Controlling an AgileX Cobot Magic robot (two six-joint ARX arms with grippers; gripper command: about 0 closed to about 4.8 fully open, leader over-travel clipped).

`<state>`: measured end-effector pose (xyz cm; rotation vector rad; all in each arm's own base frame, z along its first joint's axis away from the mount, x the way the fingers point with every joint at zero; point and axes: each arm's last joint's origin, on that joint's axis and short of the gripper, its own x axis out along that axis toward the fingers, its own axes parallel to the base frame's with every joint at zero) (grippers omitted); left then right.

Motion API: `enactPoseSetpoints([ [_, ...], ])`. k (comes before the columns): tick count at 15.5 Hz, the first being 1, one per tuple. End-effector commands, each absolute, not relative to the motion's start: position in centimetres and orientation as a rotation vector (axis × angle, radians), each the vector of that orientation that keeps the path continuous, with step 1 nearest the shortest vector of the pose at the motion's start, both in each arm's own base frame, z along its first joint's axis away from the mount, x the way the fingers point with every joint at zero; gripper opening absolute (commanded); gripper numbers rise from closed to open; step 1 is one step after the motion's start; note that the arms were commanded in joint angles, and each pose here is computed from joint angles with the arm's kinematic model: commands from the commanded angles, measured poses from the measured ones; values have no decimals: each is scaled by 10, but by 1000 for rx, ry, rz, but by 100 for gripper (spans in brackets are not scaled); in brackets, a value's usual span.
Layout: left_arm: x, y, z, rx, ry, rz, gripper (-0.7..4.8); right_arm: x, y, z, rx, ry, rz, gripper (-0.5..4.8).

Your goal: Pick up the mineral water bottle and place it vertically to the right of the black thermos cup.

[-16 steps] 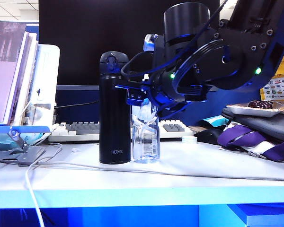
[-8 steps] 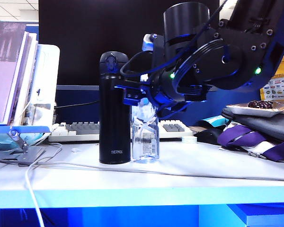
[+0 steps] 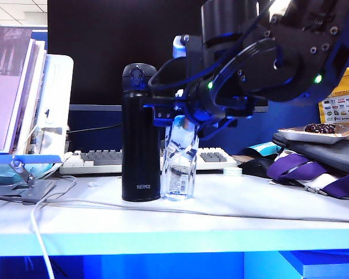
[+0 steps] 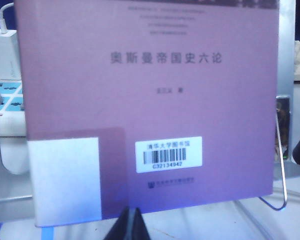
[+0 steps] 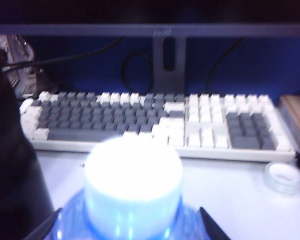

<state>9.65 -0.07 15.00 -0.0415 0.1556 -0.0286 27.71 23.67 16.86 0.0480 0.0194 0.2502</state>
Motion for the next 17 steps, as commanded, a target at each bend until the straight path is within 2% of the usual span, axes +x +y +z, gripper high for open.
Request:
enactPoseSetpoints([
  [1, 96, -1, 149, -41, 164, -33, -5, 275, 236, 180, 62, -20, 247, 342],
  [12, 96, -1, 149, -41, 164, -33, -5, 270, 235, 208, 101, -128, 310, 342],
  [17, 96, -1, 149, -40, 164, -32, -5, 253, 221, 263, 112, -281, 316, 328],
])
